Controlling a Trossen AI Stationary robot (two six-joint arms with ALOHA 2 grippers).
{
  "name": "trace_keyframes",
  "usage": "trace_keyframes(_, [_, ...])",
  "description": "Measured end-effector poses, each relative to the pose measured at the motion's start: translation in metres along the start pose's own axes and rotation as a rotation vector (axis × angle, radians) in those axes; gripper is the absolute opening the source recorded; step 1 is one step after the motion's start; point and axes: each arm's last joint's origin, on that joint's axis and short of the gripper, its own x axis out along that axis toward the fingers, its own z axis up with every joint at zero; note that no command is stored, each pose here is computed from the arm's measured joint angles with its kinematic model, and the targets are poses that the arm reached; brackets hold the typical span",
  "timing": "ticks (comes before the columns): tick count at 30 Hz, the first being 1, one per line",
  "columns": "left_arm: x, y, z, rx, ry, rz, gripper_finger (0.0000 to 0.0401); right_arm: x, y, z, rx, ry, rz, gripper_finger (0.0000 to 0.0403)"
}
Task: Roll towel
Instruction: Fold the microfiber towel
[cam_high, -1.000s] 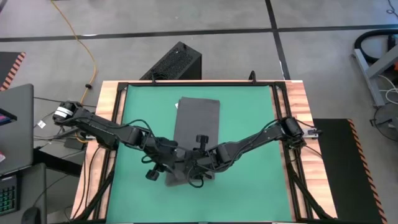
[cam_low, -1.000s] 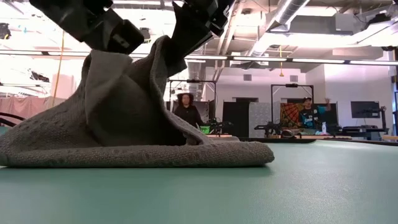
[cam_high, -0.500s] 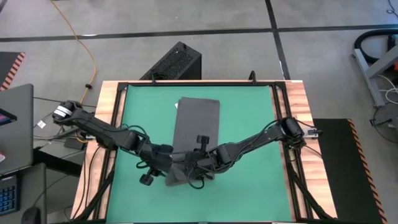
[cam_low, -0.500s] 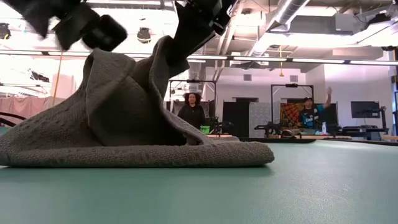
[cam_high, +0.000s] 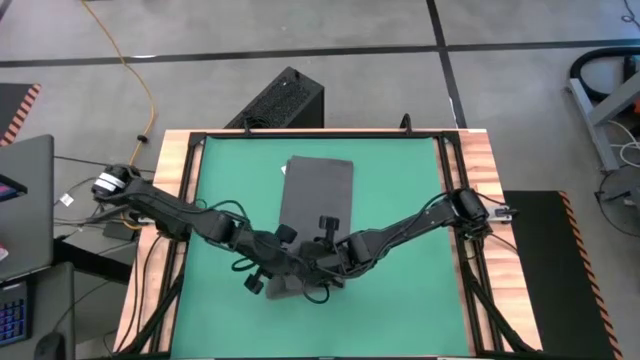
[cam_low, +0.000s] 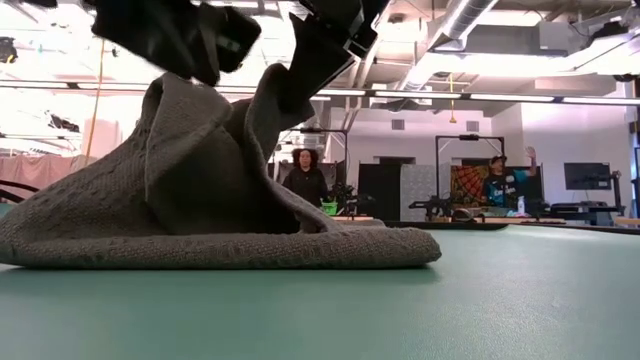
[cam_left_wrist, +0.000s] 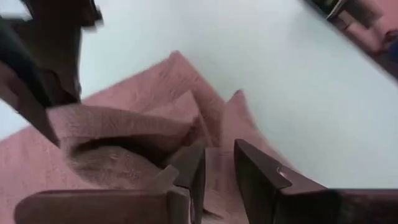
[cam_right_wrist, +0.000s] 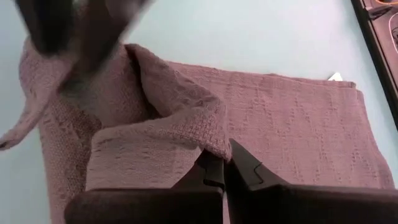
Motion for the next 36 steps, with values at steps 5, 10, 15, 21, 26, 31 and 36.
trace_keyframes(5, [0.013,0.004,-0.005,-0.084,0.071,-0.041,0.0095,0.0,0.001,-0.001,-0.003,0.003,0.006,0.0013])
trace_keyframes(10, [0.01,-0.004,-0.008,-0.148,0.145,-0.147,0.01,-0.001,0.001,-0.002,-0.014,0.016,0.006,0.0013])
trace_keyframes(15, [0.011,-0.015,-0.015,-0.139,0.219,-0.171,0.01,-0.001,0.001,-0.002,-0.015,0.017,0.006,0.0013])
trace_keyframes(21, [0.012,-0.019,-0.016,-0.143,0.222,-0.168,0.01,-0.001,0.001,-0.002,-0.016,0.018,0.006,0.0013])
trace_keyframes(26, [0.011,-0.018,-0.009,-0.149,0.152,-0.169,0.01,-0.001,0.001,-0.002,-0.017,0.016,0.007,0.0013])
trace_keyframes(31, [0.012,-0.016,-0.002,-0.143,0.075,-0.158,0.01,-0.001,0.002,-0.002,-0.012,0.014,0.008,0.0013])
trace_keyframes(36, [0.012,-0.015,0.002,-0.132,0.036,-0.152,0.01,-0.001,0.002,0.0,-0.001,-0.001,0.017,0.0013])
